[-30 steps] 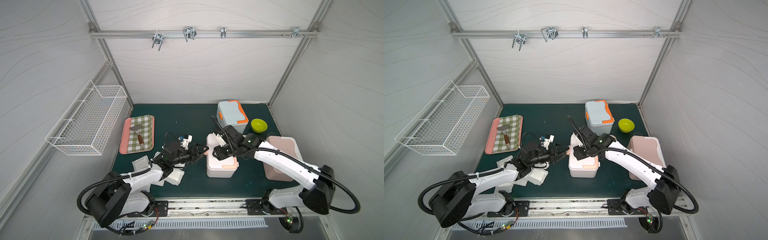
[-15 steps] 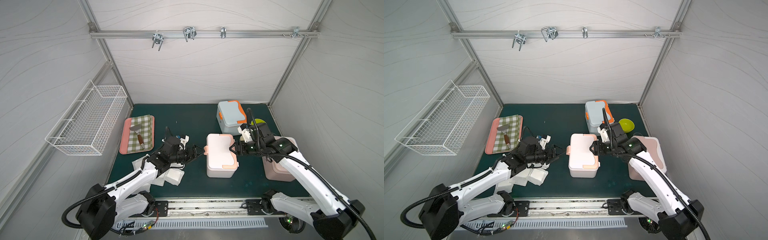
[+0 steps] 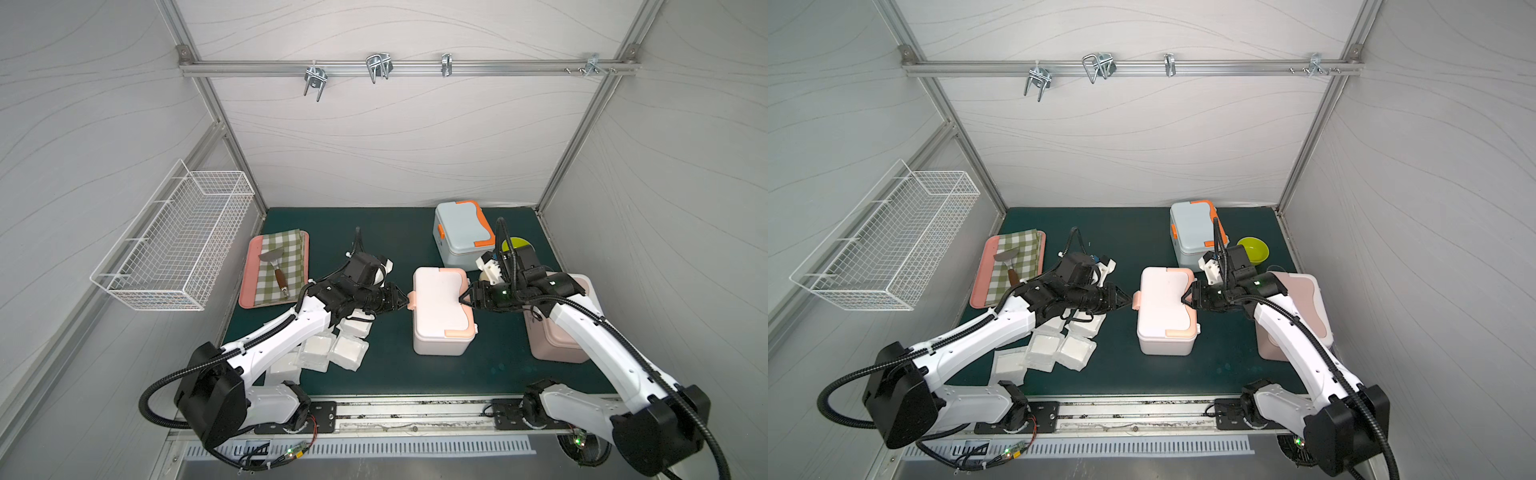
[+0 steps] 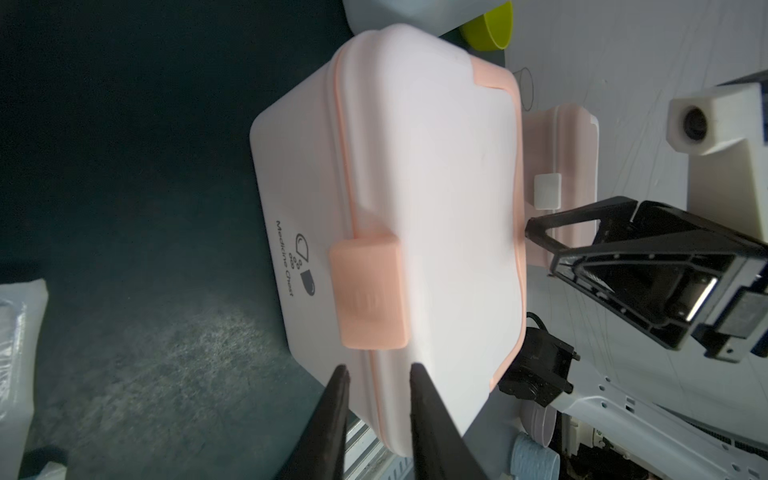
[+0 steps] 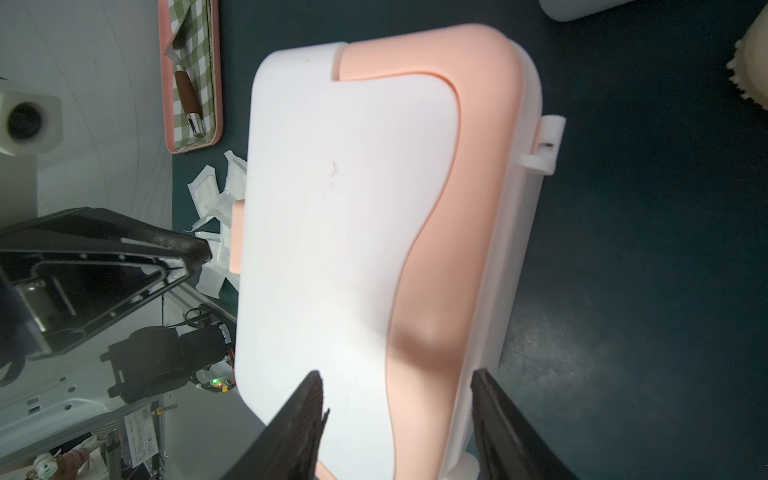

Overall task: Open first aid kits and take out gauze
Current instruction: Fasten the fastener of the first aid kit, then move the first aid kit to the center of the board.

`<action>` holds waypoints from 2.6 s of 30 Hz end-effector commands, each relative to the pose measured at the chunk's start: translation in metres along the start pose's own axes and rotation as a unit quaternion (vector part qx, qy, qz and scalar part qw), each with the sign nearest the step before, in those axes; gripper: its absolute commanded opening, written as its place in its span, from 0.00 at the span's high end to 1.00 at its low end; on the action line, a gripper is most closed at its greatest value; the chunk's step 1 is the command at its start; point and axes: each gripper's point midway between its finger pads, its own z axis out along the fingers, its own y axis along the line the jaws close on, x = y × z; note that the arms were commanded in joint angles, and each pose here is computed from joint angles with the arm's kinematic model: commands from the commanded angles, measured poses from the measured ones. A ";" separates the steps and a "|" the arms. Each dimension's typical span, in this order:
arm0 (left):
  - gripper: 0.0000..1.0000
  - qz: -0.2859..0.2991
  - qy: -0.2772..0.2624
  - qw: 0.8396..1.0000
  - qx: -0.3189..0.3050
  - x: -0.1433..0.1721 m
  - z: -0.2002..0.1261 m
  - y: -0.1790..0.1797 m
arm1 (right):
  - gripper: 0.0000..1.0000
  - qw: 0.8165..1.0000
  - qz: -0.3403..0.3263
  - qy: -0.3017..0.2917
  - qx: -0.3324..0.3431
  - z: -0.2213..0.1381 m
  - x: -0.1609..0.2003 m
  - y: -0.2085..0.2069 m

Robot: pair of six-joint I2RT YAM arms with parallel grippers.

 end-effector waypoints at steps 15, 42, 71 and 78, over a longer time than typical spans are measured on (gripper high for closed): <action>0.72 0.046 -0.027 0.998 -0.022 -0.021 -0.013 -0.021 | 0.42 1.000 -0.012 0.014 -0.020 0.012 -0.001 0.001; 0.83 0.038 0.009 0.998 -0.041 -0.017 0.027 -0.011 | 0.47 0.999 -0.011 0.033 -0.036 0.019 0.003 0.003; 0.29 -0.009 -0.048 0.999 -0.012 -0.018 0.007 0.001 | 0.45 0.996 -0.027 0.059 -0.062 0.048 -0.002 0.028; 0.26 -0.026 -0.065 0.998 -0.007 -0.022 -0.010 0.013 | 0.31 0.998 -0.038 0.044 -0.040 0.057 -0.025 0.037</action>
